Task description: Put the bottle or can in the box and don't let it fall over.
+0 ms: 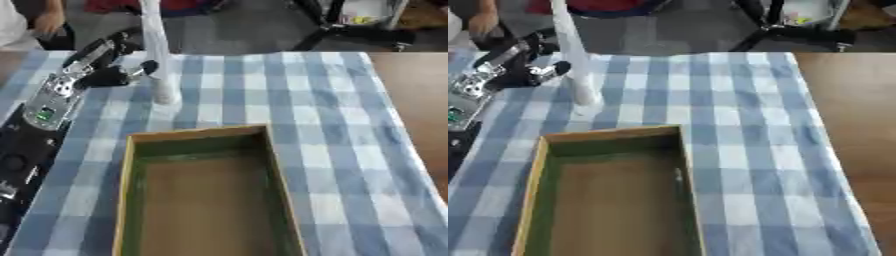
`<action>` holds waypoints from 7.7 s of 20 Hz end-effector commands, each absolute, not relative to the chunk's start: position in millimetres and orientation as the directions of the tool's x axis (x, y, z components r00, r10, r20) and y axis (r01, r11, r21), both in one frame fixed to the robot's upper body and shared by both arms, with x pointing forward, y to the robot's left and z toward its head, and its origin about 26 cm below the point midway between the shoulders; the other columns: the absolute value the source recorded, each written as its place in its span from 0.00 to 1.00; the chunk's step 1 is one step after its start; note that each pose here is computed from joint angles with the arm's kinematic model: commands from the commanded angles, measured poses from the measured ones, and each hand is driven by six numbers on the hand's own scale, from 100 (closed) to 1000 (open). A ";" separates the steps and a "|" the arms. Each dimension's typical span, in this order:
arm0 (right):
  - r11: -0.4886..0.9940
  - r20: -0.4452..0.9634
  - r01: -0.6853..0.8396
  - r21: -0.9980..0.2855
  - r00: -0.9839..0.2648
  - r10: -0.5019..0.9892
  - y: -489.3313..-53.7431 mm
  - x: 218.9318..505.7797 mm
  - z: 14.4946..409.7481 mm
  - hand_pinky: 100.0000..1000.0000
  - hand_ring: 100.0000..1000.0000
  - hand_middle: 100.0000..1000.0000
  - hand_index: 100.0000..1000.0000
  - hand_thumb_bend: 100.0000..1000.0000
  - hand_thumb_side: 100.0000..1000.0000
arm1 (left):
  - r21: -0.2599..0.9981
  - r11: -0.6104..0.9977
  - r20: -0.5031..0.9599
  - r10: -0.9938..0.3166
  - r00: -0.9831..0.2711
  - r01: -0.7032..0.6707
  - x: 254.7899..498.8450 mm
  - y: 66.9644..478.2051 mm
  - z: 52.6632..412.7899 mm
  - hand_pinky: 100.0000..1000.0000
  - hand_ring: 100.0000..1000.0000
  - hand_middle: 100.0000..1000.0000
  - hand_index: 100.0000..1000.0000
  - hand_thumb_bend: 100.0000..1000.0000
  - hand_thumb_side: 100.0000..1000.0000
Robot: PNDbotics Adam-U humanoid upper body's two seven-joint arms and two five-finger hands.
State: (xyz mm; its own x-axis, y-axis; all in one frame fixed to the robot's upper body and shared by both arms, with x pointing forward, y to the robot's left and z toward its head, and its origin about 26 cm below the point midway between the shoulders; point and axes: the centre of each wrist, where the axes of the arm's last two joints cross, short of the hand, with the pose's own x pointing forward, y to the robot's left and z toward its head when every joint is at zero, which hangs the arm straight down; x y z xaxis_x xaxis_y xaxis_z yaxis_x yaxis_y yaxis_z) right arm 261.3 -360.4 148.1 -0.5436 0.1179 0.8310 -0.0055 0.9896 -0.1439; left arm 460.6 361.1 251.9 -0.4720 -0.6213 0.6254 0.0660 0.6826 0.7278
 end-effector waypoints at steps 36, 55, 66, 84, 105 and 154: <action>0.985 0.816 -0.026 -0.171 -0.564 0.127 -354.4 268.2 156.6 0.84 0.99 1.00 1.00 0.00 0.63 | 0.758 0.652 0.572 -0.678 -0.461 -0.020 467.8 358.7 290.7 1.00 0.89 0.95 1.00 0.42 0.45; 0.987 0.821 -0.021 -0.161 -0.557 0.122 -354.5 268.6 153.1 0.84 0.99 1.00 1.00 0.00 0.64 | 0.790 0.613 0.557 -0.717 -0.419 0.001 470.0 357.2 278.8 1.00 0.91 0.97 0.97 0.41 0.40; 0.988 0.826 -0.013 -0.154 -0.550 0.122 -356.9 267.9 151.8 0.84 0.99 1.00 1.00 0.00 0.63 | 0.802 0.596 0.554 -0.715 -0.427 0.044 468.5 358.5 272.0 1.00 0.92 0.97 0.96 0.43 0.42; 0.989 0.831 -0.016 -0.147 -0.545 0.115 -356.8 268.6 150.1 0.84 0.99 1.00 1.00 0.00 0.64 | 0.803 0.582 0.572 -0.690 -0.442 0.130 470.5 356.4 259.2 1.00 0.92 0.97 0.95 0.41 0.42; 0.990 0.832 -0.017 -0.142 -0.543 0.110 -356.8 269.0 148.9 0.84 0.99 1.00 1.00 0.00 0.64 | 0.748 0.652 0.641 -0.665 -0.383 0.121 473.3 351.6 255.2 1.00 0.86 0.90 0.72 0.05 0.01; 0.991 0.842 0.007 -0.136 -0.526 0.119 -368.7 261.1 147.2 0.84 0.99 1.00 1.00 0.00 0.60 | 0.439 0.807 0.841 -0.214 -0.496 0.395 441.3 303.0 314.0 1.00 0.84 0.89 0.29 0.00 0.00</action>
